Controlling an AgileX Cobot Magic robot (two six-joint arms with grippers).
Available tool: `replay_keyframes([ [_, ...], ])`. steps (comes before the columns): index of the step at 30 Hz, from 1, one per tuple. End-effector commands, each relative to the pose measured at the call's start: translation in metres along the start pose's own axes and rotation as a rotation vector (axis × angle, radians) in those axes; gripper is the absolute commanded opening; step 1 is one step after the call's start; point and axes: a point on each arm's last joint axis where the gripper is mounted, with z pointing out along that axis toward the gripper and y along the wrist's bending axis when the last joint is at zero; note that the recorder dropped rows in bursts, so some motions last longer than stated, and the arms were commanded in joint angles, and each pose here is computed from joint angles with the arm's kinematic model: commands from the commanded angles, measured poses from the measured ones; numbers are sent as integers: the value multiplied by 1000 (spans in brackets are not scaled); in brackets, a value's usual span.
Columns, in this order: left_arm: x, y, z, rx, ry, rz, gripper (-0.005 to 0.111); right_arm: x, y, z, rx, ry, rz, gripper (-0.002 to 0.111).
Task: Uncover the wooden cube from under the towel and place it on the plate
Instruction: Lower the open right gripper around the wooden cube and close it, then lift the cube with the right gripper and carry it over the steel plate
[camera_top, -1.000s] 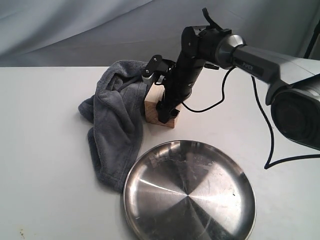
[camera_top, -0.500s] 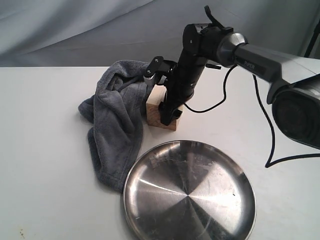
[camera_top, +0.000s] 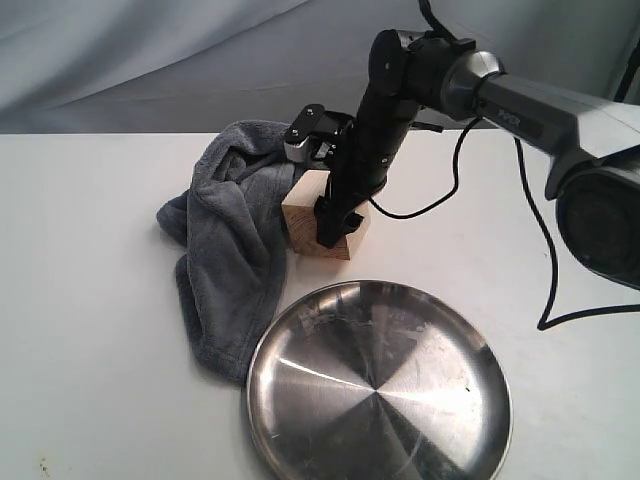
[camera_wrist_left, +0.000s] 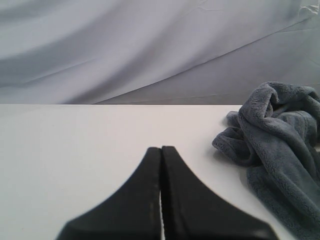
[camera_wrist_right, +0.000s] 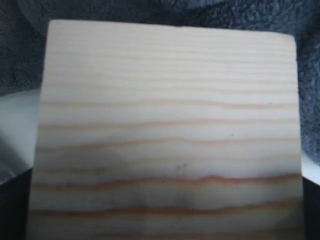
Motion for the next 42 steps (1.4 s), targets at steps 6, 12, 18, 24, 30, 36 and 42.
replay_keyframes([
  [6, 1, 0, 0, -2, -5, 3, 0, -7, 4, -30, 20, -45, -21, 0],
  [12, 1, 0, 0, -2, -5, 3, 0, -6, 5, -30, 3, -30, -27, 0],
  [18, 1, 0, 0, -2, -5, 3, 0, -8, 7, -40, 12, -50, -32, 0],
  [24, 1, 0, 0, -2, -5, 3, 0, -15, 13, -75, 43, -114, -51, 0],
  [30, 1, 0, 0, -2, -5, 3, 0, -22, 22, -100, 38, -194, -79, 0],
  [36, 1, 0, 0, -2, -5, 3, 0, -28, 30, -123, 32, -269, -115, 0],
  [42, 1, 0, 0, -2, -5, 3, 0, -26, 37, -142, 49, -283, -125, 0],
])
